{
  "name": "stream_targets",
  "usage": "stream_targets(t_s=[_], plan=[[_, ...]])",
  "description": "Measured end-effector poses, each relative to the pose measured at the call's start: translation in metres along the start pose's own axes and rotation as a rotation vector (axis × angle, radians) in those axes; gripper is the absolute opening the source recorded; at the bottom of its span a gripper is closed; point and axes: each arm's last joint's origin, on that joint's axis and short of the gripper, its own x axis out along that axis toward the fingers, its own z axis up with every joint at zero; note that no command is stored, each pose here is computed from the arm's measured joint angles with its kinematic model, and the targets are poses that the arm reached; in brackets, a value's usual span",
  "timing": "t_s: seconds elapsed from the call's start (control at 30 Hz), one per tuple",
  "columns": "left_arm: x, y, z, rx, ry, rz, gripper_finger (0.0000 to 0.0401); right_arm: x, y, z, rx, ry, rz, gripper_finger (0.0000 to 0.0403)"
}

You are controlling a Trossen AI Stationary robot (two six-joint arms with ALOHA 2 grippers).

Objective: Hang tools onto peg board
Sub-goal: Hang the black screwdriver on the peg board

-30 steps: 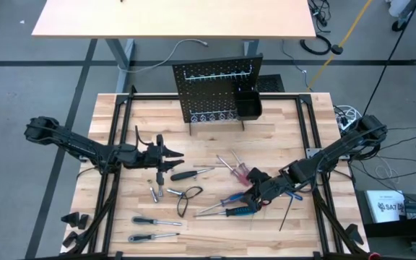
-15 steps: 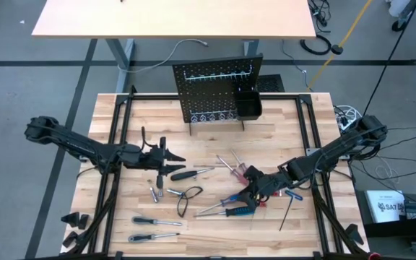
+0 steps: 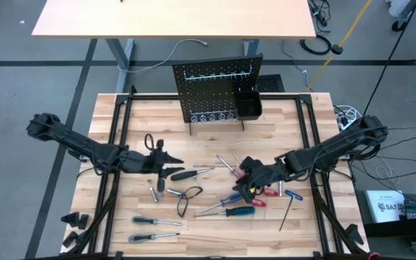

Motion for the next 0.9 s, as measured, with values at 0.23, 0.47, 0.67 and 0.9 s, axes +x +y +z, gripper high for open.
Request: stream_targets(t_s=[0.23, 0.47, 0.67, 0.9], plan=[[0.003, -0.007, -0.023, -0.077, 0.177, 0.040, 0.0107, -0.003, 0.004, 0.008, -0.201, -0.080, -0.040, 0.0155], [0.017, -0.012, -0.039, -0.076, 0.267, 0.065, 0.0107, 0.000, 0.015, 0.000, -0.365, -0.085, 0.018, 0.0155], [0.027, -0.014, -0.050, -0.044, 0.319, 0.076, 0.0107, 0.003, 0.017, -0.027, -0.398, -0.003, -0.052, 0.0155], [0.037, -0.017, -0.058, 0.064, 0.344, 0.065, 0.0107, 0.015, 0.019, -0.050, -0.419, -0.016, -0.149, 0.0155]])
